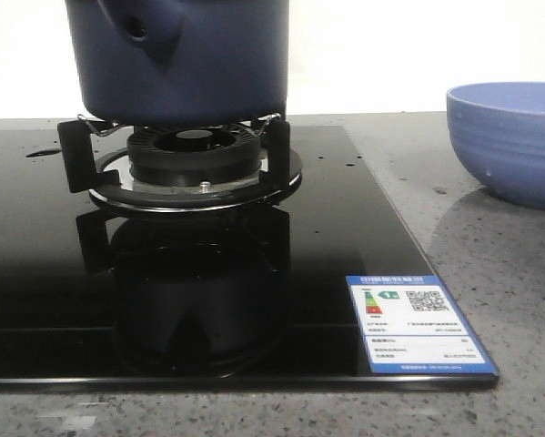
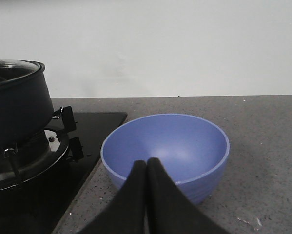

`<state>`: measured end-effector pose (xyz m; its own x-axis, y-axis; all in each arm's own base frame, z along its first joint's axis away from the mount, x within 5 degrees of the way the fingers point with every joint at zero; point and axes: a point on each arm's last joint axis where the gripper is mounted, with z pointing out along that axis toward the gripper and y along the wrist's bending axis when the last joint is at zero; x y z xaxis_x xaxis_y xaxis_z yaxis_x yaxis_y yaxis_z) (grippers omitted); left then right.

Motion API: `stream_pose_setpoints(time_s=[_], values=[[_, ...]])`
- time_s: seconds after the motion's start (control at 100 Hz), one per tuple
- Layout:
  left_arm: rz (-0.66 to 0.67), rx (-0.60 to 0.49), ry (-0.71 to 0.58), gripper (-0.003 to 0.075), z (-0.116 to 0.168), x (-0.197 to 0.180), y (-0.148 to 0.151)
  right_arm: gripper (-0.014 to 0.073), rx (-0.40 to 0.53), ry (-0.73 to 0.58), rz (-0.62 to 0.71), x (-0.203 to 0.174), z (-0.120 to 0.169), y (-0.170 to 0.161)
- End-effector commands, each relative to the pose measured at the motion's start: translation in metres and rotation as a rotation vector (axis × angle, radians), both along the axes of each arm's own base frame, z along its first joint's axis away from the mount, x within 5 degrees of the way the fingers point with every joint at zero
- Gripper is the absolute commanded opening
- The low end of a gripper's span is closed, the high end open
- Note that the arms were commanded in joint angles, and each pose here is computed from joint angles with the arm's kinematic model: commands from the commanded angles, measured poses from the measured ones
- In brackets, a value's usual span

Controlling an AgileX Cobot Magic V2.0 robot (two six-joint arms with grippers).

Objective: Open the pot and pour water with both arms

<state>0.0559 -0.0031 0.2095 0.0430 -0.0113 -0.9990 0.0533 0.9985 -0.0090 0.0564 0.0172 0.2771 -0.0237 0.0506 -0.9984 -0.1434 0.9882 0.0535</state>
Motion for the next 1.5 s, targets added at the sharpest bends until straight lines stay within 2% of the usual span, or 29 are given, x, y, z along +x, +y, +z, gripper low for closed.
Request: stream_pose_setpoints(time_s=[0.0, 1.0, 1.14, 1.15, 1.17, 1.18, 1.19, 1.2, 1.22, 1.23, 1.25, 1.26, 1.27, 1.28, 1.29, 1.3, 1.39, 1.49], values=[[0.001, -0.027, -0.042, -0.002, -0.006, -0.001, 0.0, -0.0063, 0.015, -0.052, -0.036, 0.0, 0.011, -0.003], [-0.002, -0.049, -0.018, -0.002, -0.008, -0.001, 0.0, -0.0063, 0.015, -0.053, -0.037, 0.0, 0.011, -0.003], [-0.002, -0.049, -0.018, -0.002, -0.008, -0.001, 0.0, -0.0063, -0.068, -0.067, -0.113, 0.002, 0.012, -0.01], [-0.002, -0.049, -0.018, -0.002, -0.008, -0.001, 0.0, -0.0063, -0.047, -0.065, -0.119, 0.002, 0.012, -0.011], [-0.002, -0.049, -0.018, -0.002, -0.008, -0.001, 0.0, -0.0063, -0.069, -0.063, -0.149, 0.003, 0.012, -0.014], [-0.002, -0.049, -0.018, -0.002, -0.008, -0.001, 0.0, -0.0063, -0.041, -0.066, -0.152, 0.003, 0.012, -0.014], [-0.002, -0.049, -0.018, -0.002, -0.008, -0.001, 0.0, -0.0063, -0.069, -0.061, -0.166, 0.004, 0.011, -0.015], [-0.002, -0.049, -0.018, -0.002, -0.008, -0.001, 0.0, -0.0063, -0.037, -0.065, -0.177, 0.004, 0.012, -0.016], [-0.002, -0.049, -0.018, -0.002, -0.008, -0.001, 0.0, -0.0063, -0.04, -0.059, -0.198, 0.005, 0.011, -0.018], [-0.002, -0.049, -0.018, -0.002, -0.008, -0.001, 0.0, -0.0063, -0.072, -0.062, -0.214, 0.005, 0.012, -0.02], [-0.002, -0.049, -0.018, -0.002, -0.008, -0.001, 0.0, -0.0063, -0.041, -0.068, -0.229, 0.006, 0.012, -0.021], [-0.002, -0.049, -0.018, -0.002, -0.008, -0.001, 0.0, -0.0063, -0.074, -0.063, -0.24, 0.007, 0.01, -0.022], [-0.002, -0.049, -0.018, -0.002, -0.008, -0.001, 0.0, -0.0063, -0.048, -0.071, -0.246, 0.008, 0.01, -0.023], [-0.002, -0.049, -0.018, -0.002, -0.008, -0.001, 0.0, -0.0063, -0.076, -0.069, -0.254, 0.009, 0.009, -0.024], [-0.002, -0.049, -0.018, -0.002, -0.008, -0.001, 0.0, -0.0063, -0.056, -0.072, -0.258, 0.009, 0.009, -0.024], [-0.002, -0.049, -0.018, -0.002, -0.008, -0.001, 0.0, -0.0063, -0.08, -0.083, -0.264, 0.01, 0.009, -0.025], [-0.002, -0.049, -0.018, -0.002, -0.008, -0.001, 0.0, -0.0063, -0.098, -0.128, -0.271, 0.013, -0.001, -0.026], [-0.002, -0.049, -0.018, -0.002, -0.008, -0.001, 0.0, -0.0063, -0.097, -0.086, -0.248, 0.013, -0.026, -0.024]])
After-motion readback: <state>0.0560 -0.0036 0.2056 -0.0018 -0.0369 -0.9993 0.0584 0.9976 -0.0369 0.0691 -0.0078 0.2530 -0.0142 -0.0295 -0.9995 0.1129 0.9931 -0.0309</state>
